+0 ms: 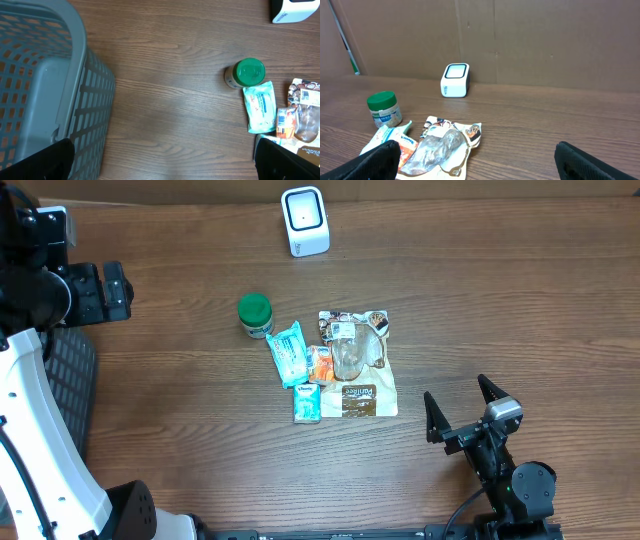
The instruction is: Scan the item barcode
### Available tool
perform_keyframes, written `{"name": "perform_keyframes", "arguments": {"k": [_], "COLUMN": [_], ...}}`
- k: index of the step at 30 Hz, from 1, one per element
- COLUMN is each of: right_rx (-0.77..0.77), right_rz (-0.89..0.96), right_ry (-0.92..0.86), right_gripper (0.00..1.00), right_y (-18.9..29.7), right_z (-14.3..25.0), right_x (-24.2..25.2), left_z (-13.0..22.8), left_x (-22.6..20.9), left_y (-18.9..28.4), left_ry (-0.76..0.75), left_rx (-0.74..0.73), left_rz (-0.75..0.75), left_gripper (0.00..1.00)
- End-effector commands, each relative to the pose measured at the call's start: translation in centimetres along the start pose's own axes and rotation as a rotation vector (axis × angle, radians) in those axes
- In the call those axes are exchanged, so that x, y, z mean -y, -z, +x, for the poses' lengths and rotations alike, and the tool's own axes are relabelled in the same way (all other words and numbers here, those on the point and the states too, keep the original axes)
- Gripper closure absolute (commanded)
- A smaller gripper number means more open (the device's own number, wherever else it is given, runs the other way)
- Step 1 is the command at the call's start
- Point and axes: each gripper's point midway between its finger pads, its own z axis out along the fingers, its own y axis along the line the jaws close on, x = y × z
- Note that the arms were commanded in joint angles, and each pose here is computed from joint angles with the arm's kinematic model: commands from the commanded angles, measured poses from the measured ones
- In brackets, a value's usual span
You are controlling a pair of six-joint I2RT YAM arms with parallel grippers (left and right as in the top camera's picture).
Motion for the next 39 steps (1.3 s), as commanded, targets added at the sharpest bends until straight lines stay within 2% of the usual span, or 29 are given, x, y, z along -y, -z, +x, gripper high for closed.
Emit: {"name": "perform_keyframes", "arguments": {"k": [1, 22, 29, 34, 39], "right_rx": [0.005, 0.048, 0.035, 0.056, -0.030], "right_rz": [0.003, -0.004, -0.189, -0.255, -0.242], "right_ry": [-0.002, 0.002, -0.123, -0.110, -0.124], "right_gripper": [0.00, 0.00, 0.00, 0.00, 0.00], "right_y": [0.0, 0.0, 0.4, 1.1, 1.2], "right_z": [0.1, -0.9, -1.2, -4.2, -7.7], "right_x": [0.1, 0.0, -3.2, -4.5, -4.8], "left_z": [-0.1, -0.1, -0.1, -0.1, -0.1], "left_x": [0.2, 0.2, 0.2, 0.2, 0.2], "left_y": [0.1, 0.1, 0.1, 0.1, 0.1], "left_ry": [0.014, 0.014, 0.014, 0.014, 0.014], "left_rx": [0.003, 0.003, 0.003, 0.003, 0.003], "left_rz": [0.011, 0.011, 0.011, 0.011, 0.011], "left_gripper": [0.00, 0.00, 0.00, 0.00, 0.00]}}
